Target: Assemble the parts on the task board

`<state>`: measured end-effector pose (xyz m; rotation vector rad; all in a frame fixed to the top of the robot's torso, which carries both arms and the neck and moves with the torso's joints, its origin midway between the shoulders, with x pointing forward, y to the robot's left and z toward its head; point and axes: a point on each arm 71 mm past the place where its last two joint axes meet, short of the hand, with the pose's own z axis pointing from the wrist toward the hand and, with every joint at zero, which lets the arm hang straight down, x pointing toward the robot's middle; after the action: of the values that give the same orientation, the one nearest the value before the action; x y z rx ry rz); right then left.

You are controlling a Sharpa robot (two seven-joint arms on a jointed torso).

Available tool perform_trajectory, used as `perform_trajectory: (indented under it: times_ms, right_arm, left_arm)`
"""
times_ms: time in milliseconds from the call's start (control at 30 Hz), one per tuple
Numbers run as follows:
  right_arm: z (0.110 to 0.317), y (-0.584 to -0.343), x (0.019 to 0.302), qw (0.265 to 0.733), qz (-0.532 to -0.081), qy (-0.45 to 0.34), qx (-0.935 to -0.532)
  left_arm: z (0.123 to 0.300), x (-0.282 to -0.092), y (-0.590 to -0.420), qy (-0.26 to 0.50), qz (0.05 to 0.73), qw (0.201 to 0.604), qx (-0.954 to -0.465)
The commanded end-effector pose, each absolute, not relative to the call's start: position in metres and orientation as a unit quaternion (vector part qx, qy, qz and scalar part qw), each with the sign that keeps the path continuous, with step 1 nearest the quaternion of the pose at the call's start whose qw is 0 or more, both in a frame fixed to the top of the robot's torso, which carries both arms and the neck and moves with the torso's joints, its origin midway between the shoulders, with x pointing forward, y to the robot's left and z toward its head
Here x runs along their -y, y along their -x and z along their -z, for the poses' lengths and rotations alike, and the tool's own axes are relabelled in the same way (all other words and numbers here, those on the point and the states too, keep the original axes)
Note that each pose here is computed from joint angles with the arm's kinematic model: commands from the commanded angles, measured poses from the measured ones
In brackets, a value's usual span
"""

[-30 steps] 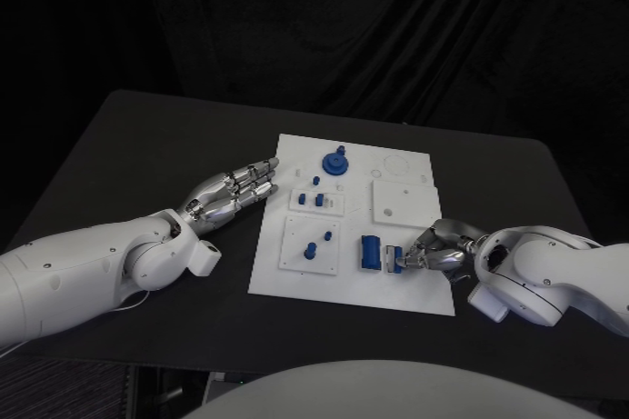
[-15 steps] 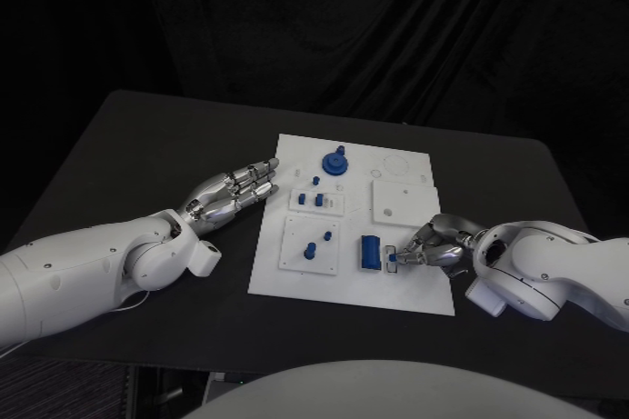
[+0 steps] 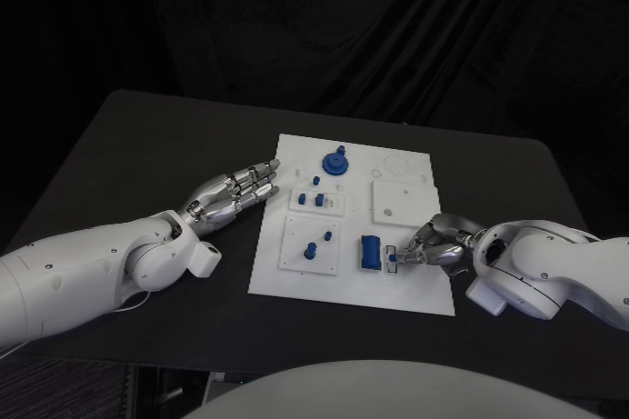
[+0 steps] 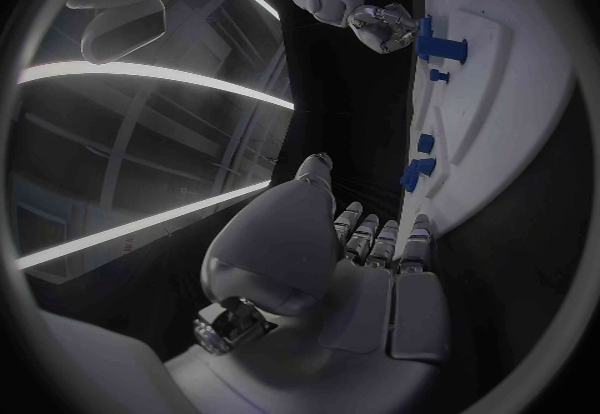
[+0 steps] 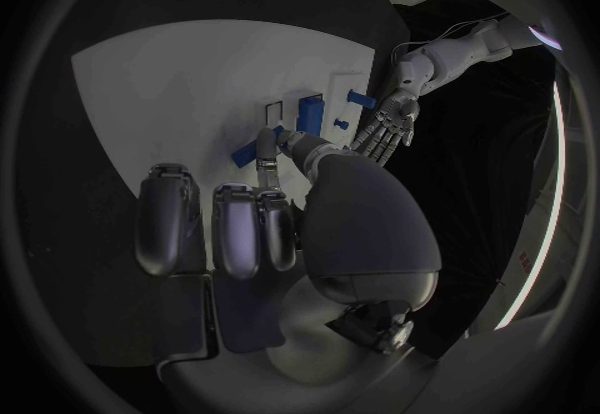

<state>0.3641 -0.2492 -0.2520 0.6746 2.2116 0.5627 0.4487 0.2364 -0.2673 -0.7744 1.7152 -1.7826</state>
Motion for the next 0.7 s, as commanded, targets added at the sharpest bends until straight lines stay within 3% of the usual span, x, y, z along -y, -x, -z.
perform_trajectory:
  times_ms: [33,700]
  right_arm:
    - [0.249,-0.363,0.249,0.384,-0.22,-0.246,-0.862]
    - [0.25,-0.357,0.266,0.378,-0.187,-0.254,-0.87]
  left_arm:
    - [0.268,-0.235,-0.447,0.285,0.668,0.262,-0.635]
    - [0.269,-0.234,-0.447,0.286,0.668,0.259,-0.637]
